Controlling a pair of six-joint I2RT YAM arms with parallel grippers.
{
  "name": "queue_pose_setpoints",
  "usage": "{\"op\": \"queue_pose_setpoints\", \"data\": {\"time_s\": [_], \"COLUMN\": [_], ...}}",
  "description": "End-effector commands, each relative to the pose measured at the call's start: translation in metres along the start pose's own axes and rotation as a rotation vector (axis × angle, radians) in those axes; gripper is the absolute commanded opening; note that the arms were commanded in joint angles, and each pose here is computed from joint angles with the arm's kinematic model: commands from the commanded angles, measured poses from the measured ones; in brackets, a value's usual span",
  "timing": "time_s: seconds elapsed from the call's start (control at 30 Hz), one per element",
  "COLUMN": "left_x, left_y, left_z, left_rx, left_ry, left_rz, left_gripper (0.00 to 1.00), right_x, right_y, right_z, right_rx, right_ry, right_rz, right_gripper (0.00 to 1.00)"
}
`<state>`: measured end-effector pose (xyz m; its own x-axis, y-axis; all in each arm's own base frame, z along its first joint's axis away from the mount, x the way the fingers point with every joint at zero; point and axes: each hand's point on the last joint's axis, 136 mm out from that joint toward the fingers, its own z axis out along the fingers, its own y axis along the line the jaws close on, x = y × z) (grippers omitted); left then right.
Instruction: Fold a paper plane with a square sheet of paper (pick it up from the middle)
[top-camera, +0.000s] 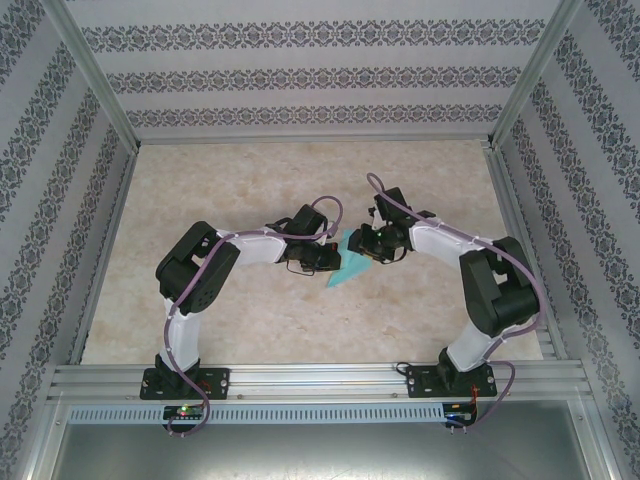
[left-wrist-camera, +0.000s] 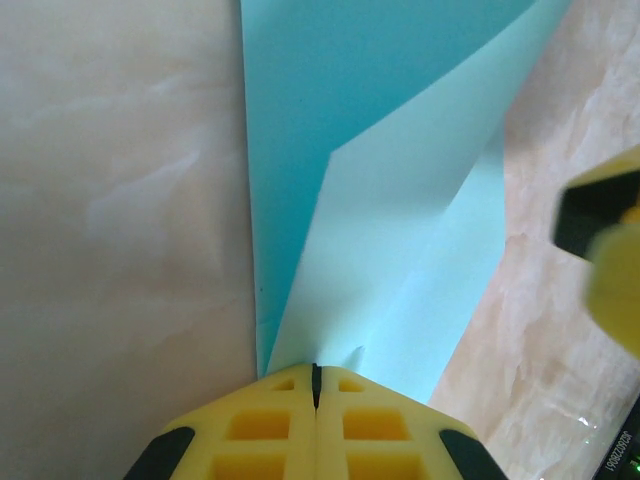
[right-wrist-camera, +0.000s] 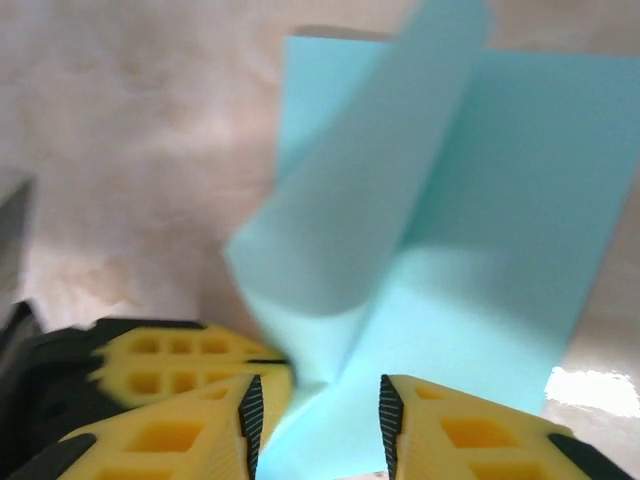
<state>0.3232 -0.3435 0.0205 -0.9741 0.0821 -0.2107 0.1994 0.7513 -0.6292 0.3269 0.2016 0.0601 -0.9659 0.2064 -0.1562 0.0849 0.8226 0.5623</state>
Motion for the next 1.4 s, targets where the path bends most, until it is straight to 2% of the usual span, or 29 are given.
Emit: {"op": "queue_pose_setpoints", "data": {"time_s": [0.0,0.17,0.33,0.63,1.1,1.2,1.37], "left_x": [0.042,0.043,0.044,0.048,0.063,0.063,0.063], "left_y": [0.043,0.046,0.047,0.051,0.058,0.058,0.056], "left_z": [0.016,0.016,0.016,0.016,0.018,0.017,0.018], "left_rx": [-0.152,-0.161,-0.165,-0.185,-0.189,-0.188,-0.179], "left_ry": [0.132,0.135,0.138,0.161,0.21,0.213,0.212], "left_rz": [-0.051,-0.053,-0.056,-0.067,-0.077,-0.072,-0.062], "left_gripper": [0.03,0.02,0.01,0.0,0.0,0.0,0.0], "right_x": [0.008,0.011,0.015,0.018,-0.037,-0.046,-0.037], "right_y": [0.011,0.007,0.004,-0.017,-0.053,-0.045,-0.01], "right_z": [0.007,0.023,0.033,0.049,0.032,0.021,0.004], "right_rx": [-0.099,-0.11,-0.113,-0.054,0.017,-0.009,-0.177], "right_ry": [0.022,0.053,0.074,0.102,-0.059,-0.107,-0.145], "right_rz": [-0.044,-0.024,-0.028,-0.032,-0.057,-0.088,-0.149], "right_gripper": [0.3,0.11,0.04,0.03,0.03,0.03,0.03]}}
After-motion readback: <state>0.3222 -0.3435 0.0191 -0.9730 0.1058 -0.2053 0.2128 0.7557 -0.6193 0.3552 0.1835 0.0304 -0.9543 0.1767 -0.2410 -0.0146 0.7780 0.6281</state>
